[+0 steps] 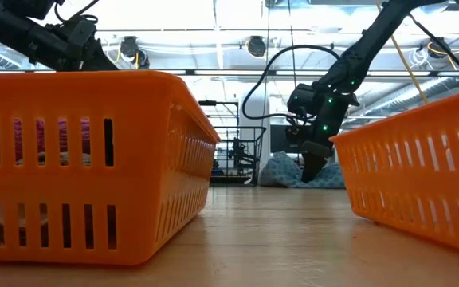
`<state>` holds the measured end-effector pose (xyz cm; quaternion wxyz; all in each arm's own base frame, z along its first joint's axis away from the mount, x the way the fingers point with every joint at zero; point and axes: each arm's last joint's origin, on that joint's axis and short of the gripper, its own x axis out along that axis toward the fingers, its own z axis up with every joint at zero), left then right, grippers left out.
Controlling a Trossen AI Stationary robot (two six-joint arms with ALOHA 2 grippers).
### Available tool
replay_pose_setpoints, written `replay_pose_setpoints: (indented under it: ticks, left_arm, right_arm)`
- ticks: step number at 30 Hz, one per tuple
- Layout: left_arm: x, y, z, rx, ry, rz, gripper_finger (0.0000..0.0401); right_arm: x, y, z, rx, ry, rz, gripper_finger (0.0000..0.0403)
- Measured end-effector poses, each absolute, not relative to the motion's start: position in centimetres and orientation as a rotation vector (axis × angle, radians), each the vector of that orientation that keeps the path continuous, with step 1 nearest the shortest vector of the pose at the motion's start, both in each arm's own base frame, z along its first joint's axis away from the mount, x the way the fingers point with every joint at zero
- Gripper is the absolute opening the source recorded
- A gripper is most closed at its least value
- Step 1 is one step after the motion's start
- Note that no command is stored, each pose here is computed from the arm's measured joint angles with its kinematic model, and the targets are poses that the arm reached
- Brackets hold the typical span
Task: Pick & Place Medicine items
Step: Put the blue patient gown into the black wire basket
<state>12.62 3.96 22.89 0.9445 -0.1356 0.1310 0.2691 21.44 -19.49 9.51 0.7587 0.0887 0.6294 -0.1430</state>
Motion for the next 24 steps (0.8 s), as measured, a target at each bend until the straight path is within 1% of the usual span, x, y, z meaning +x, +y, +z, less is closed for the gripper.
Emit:
replay_pose_setpoints:
  ticks: [4, 6, 11, 17, 20, 24]
  left_arm:
    - [12.7, 4.0, 23.2, -0.273, 0.236, 0.544, 0.0301]
    - [12.7, 4.0, 23.3, -0.262, 0.227, 0.541, 0.0301]
    - [12.7, 4.0, 23.3, -0.259, 0.228, 0.541, 0.0301]
    - [12.7, 4.0, 23.3, -0.263, 0.224, 0.539, 0.0301]
    - [12.8, 4.0, 23.4, -0.266, 0.213, 0.525, 0.0301]
    - [12.9, 4.0, 23.6, -0.259, 0.195, 0.504, 0.0301]
  right_arm:
    - [21.3, -19.4, 9.5, 0.195, 1.385, -0.312, 0.0035]
    - [21.3, -19.4, 9.5, 0.199, 1.388, -0.310, 0.0015]
    - [20.9, -18.9, 11.1, 0.224, 1.349, -0.303, 0.0011]
    - [19.9, -18.1, 16.2, 0.175, 1.204, -0.366, 0.0010]
    - [19.6, -18.0, 19.3, 0.126, 1.059, -0.434, 0.0010]
    - [18.8, -17.3, 21.8, 0.104, 0.954, -0.471, 0.0010]
